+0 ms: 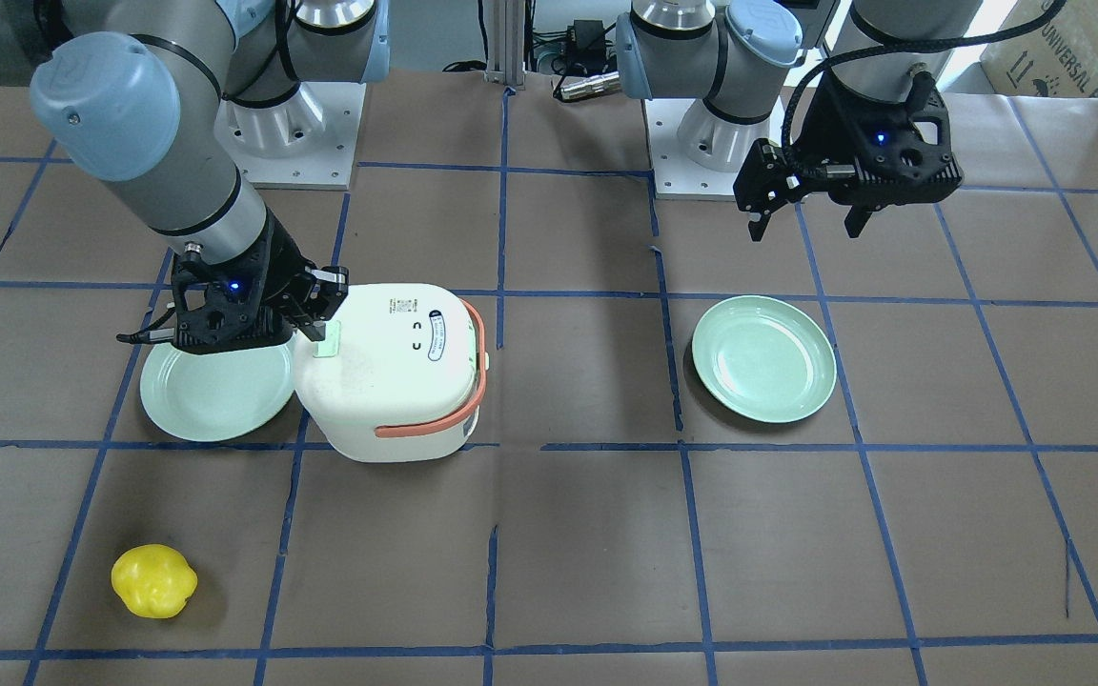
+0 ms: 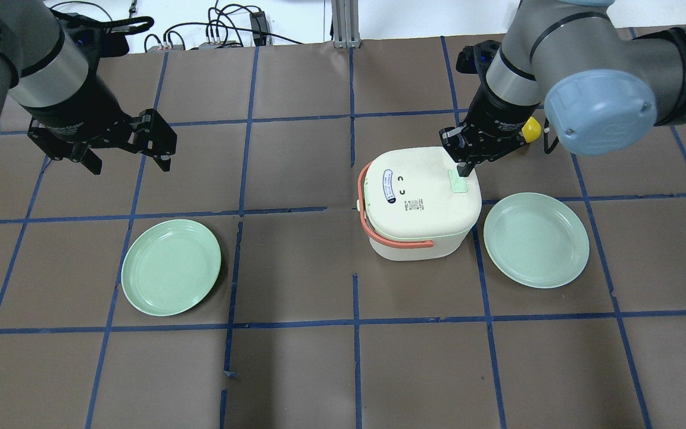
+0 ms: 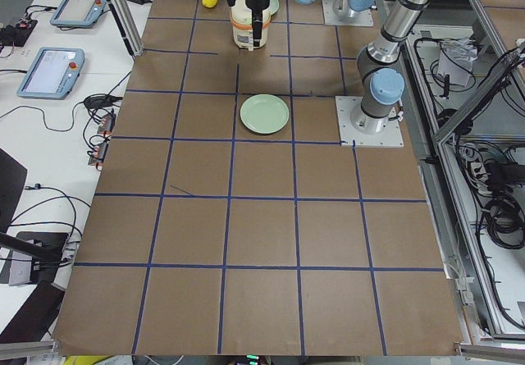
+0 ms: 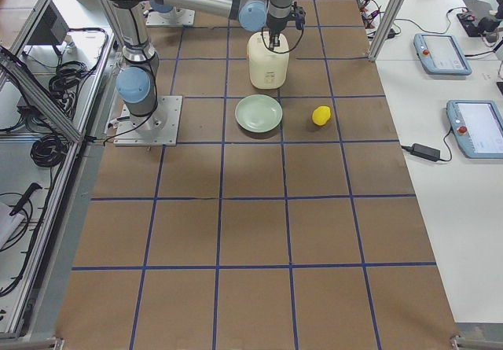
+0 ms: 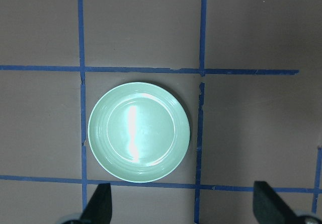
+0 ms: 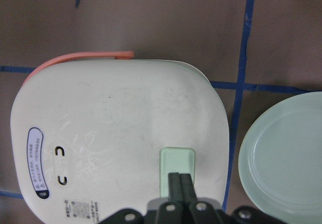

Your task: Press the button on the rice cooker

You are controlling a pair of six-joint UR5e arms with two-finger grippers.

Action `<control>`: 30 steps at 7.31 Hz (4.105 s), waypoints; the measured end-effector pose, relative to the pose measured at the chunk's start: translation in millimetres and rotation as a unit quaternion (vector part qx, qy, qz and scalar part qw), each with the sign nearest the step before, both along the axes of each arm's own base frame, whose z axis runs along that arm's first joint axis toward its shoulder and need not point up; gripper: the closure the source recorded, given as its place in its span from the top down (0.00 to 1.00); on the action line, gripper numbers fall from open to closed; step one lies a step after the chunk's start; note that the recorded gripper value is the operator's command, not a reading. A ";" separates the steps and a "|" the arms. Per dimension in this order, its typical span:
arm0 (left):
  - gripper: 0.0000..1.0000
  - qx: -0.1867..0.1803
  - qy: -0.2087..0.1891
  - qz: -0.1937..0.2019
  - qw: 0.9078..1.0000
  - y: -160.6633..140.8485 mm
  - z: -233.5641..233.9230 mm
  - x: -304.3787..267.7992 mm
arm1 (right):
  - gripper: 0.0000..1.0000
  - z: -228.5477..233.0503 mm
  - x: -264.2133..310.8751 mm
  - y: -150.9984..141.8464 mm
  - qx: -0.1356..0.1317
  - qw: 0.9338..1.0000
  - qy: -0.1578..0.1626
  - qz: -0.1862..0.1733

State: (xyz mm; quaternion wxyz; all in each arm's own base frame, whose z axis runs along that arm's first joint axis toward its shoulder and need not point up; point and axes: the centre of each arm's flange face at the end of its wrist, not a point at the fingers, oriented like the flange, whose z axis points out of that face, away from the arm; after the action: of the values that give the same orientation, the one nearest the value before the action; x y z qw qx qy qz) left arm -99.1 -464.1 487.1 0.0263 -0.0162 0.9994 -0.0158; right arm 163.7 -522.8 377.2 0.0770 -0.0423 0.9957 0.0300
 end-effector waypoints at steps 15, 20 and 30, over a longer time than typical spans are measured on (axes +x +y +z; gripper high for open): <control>1.00 0.000 0.000 0.000 1.000 0.0 0.0 0.0 | 0.21 -7.7 0.3 -12.9 -0.012 1.000 -0.001 0.004; 1.00 0.000 0.000 0.000 1.000 0.0 0.0 0.0 | 1.00 95.6 -5.2 2.3 -0.066 0.998 0.015 0.001; 1.00 0.000 0.000 0.000 1.000 0.0 0.0 0.0 | 1.00 107.6 -40.6 2.1 -0.046 0.997 0.053 -0.022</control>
State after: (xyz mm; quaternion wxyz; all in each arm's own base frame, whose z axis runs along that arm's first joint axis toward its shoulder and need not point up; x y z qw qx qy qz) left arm -99.1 -464.1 487.1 0.0263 -0.0162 0.9994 -0.0160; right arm 123.1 -520.6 484.8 0.0225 -0.0219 0.9994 -0.0156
